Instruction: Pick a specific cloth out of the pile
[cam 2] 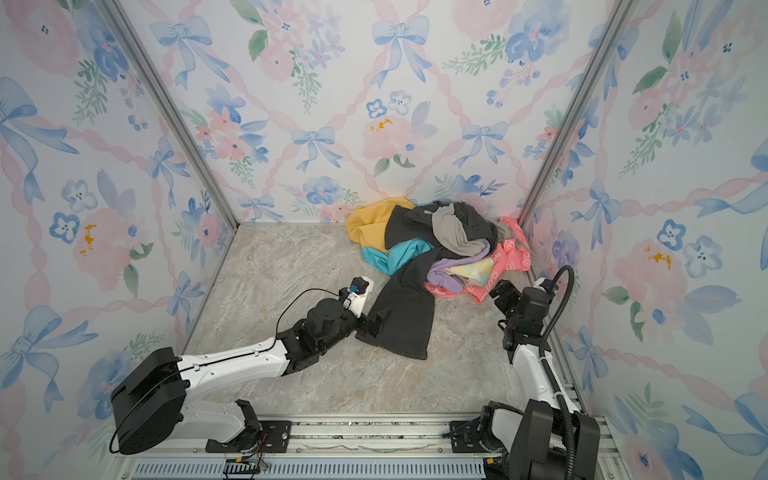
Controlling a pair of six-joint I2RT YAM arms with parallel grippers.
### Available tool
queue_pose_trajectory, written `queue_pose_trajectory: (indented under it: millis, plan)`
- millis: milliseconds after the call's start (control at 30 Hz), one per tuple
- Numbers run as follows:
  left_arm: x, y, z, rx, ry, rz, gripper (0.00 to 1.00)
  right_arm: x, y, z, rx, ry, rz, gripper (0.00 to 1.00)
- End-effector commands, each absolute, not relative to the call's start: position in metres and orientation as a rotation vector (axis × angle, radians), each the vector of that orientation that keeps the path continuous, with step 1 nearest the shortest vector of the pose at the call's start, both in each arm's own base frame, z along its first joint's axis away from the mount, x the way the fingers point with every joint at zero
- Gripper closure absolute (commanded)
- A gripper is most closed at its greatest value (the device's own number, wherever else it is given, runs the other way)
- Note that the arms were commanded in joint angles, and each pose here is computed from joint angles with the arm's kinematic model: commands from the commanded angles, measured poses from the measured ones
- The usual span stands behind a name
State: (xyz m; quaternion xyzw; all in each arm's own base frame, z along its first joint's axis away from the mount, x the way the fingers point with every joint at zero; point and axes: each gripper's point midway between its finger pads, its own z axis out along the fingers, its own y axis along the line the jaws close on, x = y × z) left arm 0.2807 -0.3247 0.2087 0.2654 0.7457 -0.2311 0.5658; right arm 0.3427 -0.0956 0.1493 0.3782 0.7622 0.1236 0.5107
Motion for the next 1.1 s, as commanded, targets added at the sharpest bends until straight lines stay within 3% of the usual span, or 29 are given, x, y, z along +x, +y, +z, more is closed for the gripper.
queue_pose_trajectory:
  millis: [0,533,1067]
  plan:
    - [0.277,-0.331,0.207,0.671,1.750,-0.501,0.02,0.348,-0.083,0.150,0.996,1.837,0.534,0.05]
    - [0.234,-0.361,0.197,0.803,1.724,-0.490,0.02,0.368,-0.090,0.141,1.157,1.722,0.862,0.10]
    - [0.219,-0.371,0.196,0.826,1.725,-0.527,0.03,0.401,-0.107,0.120,1.298,1.614,1.015,0.18]
